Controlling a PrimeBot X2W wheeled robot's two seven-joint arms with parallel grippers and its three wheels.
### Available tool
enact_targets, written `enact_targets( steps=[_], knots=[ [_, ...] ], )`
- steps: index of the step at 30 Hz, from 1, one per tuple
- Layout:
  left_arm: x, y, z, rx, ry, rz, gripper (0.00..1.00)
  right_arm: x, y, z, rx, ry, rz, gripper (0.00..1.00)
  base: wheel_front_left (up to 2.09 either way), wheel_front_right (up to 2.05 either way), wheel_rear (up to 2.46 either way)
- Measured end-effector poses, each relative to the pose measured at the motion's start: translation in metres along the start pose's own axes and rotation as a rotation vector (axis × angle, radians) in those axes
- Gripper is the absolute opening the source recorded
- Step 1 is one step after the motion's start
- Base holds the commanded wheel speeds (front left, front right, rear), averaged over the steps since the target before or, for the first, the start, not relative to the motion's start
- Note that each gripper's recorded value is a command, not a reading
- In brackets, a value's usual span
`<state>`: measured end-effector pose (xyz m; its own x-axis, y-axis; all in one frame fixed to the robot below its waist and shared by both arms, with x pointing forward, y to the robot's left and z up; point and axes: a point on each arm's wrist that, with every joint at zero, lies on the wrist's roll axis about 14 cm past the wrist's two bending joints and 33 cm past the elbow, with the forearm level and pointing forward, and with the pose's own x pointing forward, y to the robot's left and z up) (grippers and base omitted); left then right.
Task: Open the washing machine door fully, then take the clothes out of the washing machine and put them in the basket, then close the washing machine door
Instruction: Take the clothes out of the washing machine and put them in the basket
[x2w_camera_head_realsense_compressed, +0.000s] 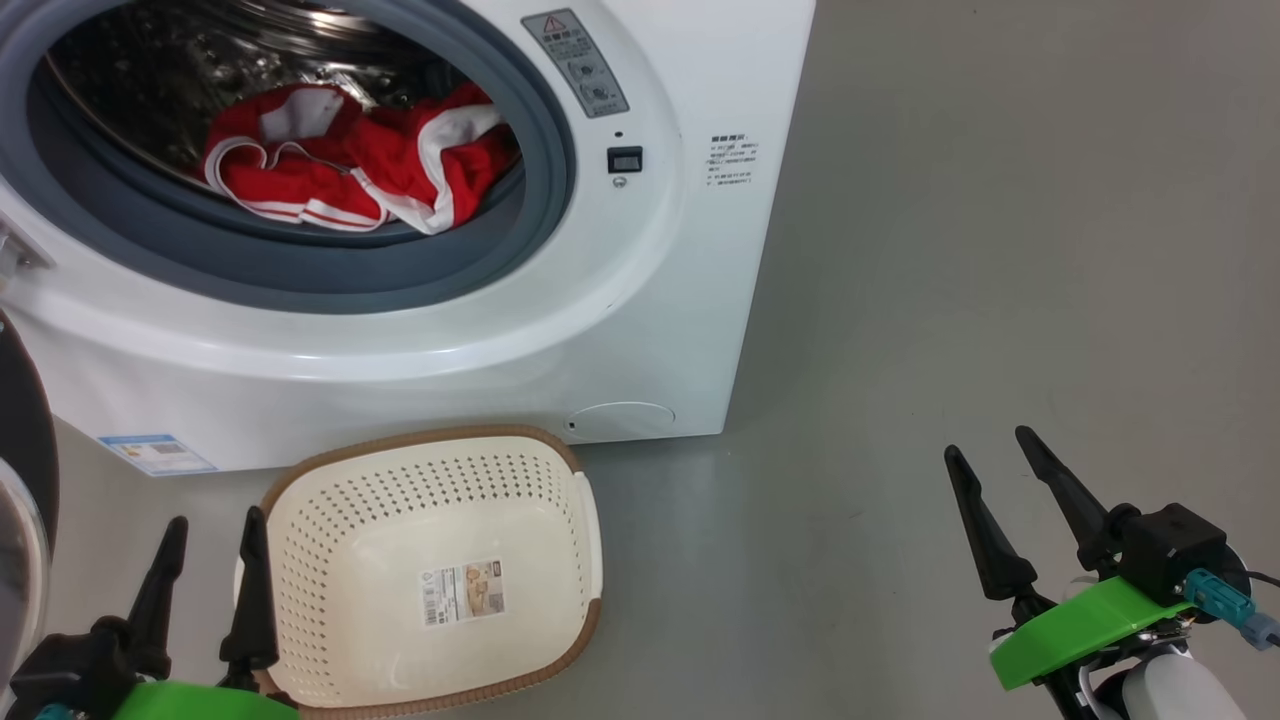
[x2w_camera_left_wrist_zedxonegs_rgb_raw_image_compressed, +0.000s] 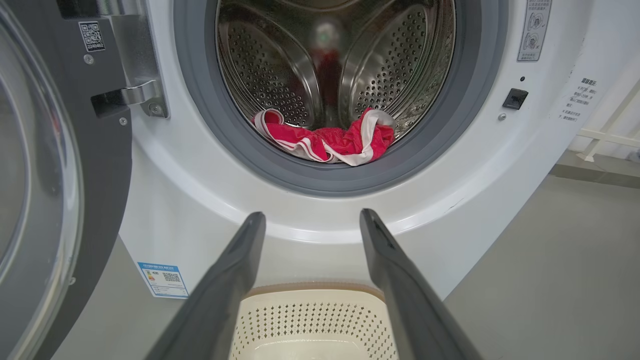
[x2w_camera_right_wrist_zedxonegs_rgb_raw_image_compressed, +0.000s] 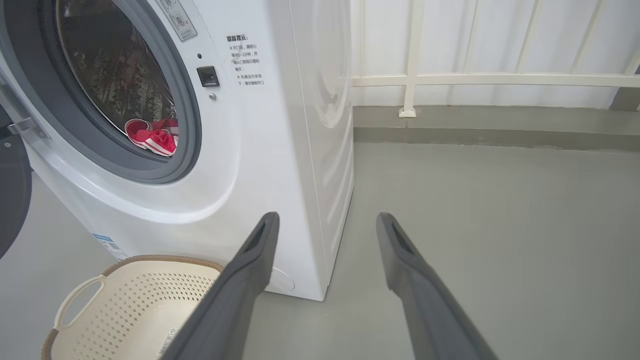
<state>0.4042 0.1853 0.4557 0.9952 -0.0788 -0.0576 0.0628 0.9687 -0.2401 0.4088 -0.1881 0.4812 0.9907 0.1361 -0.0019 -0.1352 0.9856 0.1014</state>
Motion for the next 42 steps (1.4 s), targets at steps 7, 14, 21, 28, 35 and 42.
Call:
enact_targets(
  steps=[7, 14, 21, 28, 35, 42],
  knots=[
    [0.000, 0.000, -0.006, -0.001, 0.019, 0.000, 1.00, 0.001, 0.001, -0.003, 0.003, 0.009, 0.003, 1.00, 0.00, 0.00, 0.00],
    [0.016, -0.007, -0.015, -0.018, 0.039, -0.011, 1.00, 0.005, 0.004, -0.011, 0.009, 0.028, 0.013, 1.00, 0.00, 0.00, 0.00],
    [0.061, -0.016, -0.018, 0.016, 0.054, -0.042, 1.00, 0.023, 0.012, -0.017, 0.025, 0.030, 0.033, 1.00, 0.00, 0.00, 0.00],
    [0.112, -0.022, -0.025, 0.062, 0.096, -0.064, 1.00, 0.038, 0.018, -0.024, 0.034, 0.039, 0.049, 1.00, 0.00, 0.00, 0.00],
    [0.162, -0.029, -0.027, 0.146, 0.155, -0.091, 1.00, 0.044, 0.013, -0.035, 0.042, 0.062, 0.033, 1.00, 0.00, 0.00, 0.00],
    [0.201, -0.035, -0.026, 0.205, 0.211, -0.098, 1.00, 0.056, 0.011, -0.042, 0.040, 0.071, 0.036, 1.00, 0.00, 0.00, 0.00]
  ],
)
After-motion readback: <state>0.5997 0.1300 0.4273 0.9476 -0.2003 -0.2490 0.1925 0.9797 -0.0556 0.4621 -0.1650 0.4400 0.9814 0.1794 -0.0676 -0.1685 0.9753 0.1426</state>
